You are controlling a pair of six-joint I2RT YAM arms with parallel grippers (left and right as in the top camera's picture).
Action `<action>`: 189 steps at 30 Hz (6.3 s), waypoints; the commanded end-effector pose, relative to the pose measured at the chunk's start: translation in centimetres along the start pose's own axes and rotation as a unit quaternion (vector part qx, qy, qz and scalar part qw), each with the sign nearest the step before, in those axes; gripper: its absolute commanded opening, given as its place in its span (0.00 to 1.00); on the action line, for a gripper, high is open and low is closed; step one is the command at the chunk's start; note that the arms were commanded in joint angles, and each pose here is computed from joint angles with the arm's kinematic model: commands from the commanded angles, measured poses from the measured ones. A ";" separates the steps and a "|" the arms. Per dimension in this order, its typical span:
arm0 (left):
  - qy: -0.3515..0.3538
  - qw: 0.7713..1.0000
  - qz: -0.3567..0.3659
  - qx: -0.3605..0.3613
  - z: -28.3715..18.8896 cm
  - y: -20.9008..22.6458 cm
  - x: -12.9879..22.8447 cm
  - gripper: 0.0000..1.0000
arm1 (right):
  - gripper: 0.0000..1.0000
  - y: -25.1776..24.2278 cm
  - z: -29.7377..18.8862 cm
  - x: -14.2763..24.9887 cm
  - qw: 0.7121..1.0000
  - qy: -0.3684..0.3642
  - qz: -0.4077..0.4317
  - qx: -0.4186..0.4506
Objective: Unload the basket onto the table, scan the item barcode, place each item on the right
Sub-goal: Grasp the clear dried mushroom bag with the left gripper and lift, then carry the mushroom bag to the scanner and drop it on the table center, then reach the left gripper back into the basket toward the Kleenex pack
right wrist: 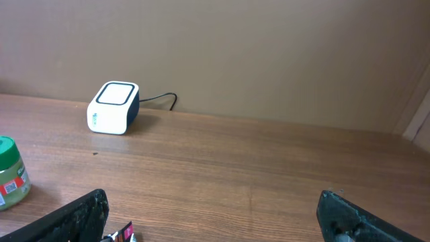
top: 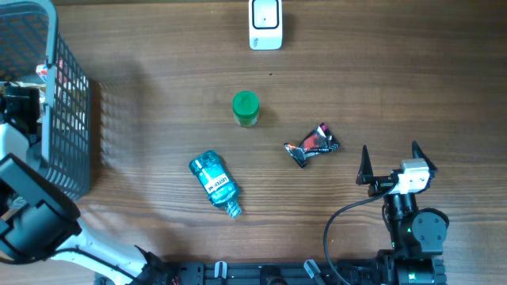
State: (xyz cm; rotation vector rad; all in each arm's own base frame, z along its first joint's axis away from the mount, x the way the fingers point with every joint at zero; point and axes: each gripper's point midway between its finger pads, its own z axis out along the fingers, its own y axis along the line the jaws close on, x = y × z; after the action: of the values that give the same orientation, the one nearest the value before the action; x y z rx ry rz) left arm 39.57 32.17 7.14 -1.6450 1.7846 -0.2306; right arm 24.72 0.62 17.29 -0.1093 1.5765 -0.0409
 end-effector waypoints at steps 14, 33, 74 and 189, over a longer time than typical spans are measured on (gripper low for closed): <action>-0.013 1.000 0.019 -0.014 6.0 2.7 0.9 1.00 | 1.00 0.0 0.0 -0.1 1.000 -0.002 -0.005 0.000; -0.042 0.996 -0.005 0.078 0.0 -2.6 -3.0 0.04 | 1.00 0.0 0.0 -0.1 1.000 -0.003 -0.005 0.000; 0.224 0.790 0.420 0.385 -33.9 -18.1 27.6 0.04 | 1.00 0.0 0.0 -0.1 1.000 -0.003 -0.005 0.000; 0.189 0.875 0.444 0.030 5.5 -6.1 7.8 1.00 | 1.00 0.0 0.0 -0.1 1.000 -0.003 -0.005 0.000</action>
State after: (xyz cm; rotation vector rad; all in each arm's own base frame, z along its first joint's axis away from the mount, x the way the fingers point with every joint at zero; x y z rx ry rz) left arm 47.84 26.62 5.18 -0.6437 2.5734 -0.1079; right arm 24.72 0.67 17.30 -0.1108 1.5760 -0.0395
